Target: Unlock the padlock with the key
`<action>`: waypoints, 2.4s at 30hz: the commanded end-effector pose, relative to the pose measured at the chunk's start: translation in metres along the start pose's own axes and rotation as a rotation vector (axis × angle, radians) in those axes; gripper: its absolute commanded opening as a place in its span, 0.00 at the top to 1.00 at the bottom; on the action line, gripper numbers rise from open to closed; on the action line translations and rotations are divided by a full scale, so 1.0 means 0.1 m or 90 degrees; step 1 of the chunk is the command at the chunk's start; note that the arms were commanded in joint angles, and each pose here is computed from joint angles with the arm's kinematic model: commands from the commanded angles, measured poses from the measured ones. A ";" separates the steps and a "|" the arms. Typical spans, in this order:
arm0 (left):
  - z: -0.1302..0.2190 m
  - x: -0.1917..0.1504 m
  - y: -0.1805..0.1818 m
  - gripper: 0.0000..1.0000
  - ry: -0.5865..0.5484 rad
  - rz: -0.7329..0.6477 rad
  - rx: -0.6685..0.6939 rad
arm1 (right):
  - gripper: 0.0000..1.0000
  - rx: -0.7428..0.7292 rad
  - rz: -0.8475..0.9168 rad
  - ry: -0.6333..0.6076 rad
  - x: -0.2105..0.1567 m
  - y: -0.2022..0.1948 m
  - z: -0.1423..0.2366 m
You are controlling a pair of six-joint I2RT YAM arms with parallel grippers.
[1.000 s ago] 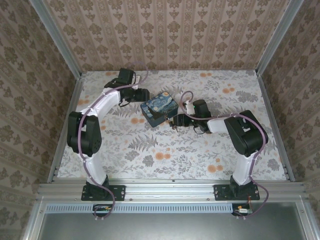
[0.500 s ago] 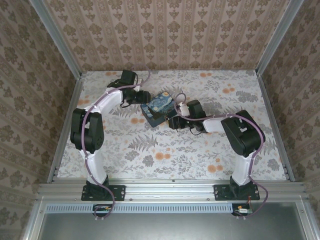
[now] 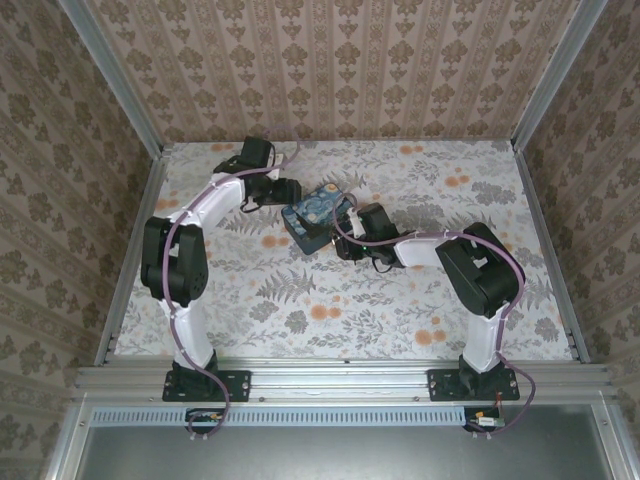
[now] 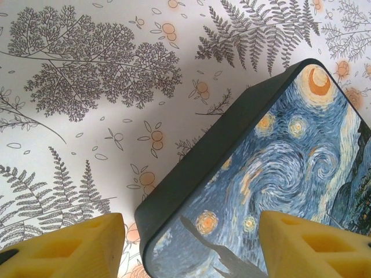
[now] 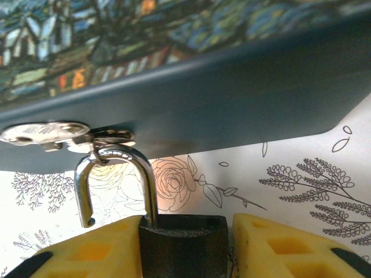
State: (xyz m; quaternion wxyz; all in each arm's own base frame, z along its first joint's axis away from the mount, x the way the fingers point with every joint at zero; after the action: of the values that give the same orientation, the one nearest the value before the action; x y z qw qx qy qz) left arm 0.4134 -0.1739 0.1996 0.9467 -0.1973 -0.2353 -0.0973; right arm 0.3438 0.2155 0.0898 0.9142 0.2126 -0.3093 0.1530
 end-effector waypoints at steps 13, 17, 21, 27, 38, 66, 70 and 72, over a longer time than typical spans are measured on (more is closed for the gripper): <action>-0.42 -0.14 -0.08 0.38 0.048 0.021 -0.037 | 0.71 0.053 -0.245 -0.060 -0.14 0.06 0.02; -0.44 -0.25 -0.13 0.39 0.068 0.033 -0.054 | 0.73 0.051 -0.308 -0.115 -0.06 0.07 0.05; -0.44 -0.34 -0.16 0.40 0.081 0.040 -0.052 | 0.75 0.049 -0.363 -0.171 0.01 0.05 0.09; -0.48 -0.46 -0.13 0.41 0.098 0.057 -0.039 | 0.76 0.030 -0.420 -0.243 0.03 -0.03 0.12; -0.52 -0.54 -0.15 0.41 0.110 0.080 -0.027 | 0.76 -0.010 -0.519 -0.362 0.12 -0.15 0.13; 0.21 -0.20 -0.19 0.39 0.023 0.075 -0.072 | 0.38 -0.236 -0.342 -0.192 -0.13 -0.59 1.05; 0.23 -0.21 -0.02 0.39 0.015 0.091 -0.076 | 0.37 -0.071 -0.283 -0.184 0.19 -0.31 1.03; 0.22 -0.21 0.02 0.39 0.017 0.091 -0.083 | 0.31 0.029 -0.272 -0.172 0.32 -0.15 0.92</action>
State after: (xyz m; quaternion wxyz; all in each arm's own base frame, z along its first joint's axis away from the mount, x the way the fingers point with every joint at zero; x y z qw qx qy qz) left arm 0.3895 -0.1683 0.2166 0.9367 -0.2735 -0.2152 -0.0396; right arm 0.3202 0.1324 0.1571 0.8767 0.2235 -0.3978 -0.1526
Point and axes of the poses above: each hand's point on the last joint's axis, 136 mm out from that joint toward the fingers, its own z axis back along the fingers, its own y axis along the line the jaws close on, x = y × z, the point moved 9 cm from there along z, back along the fingers, and after that the axes turned 1 degree about -z, right-handed, at the moved point
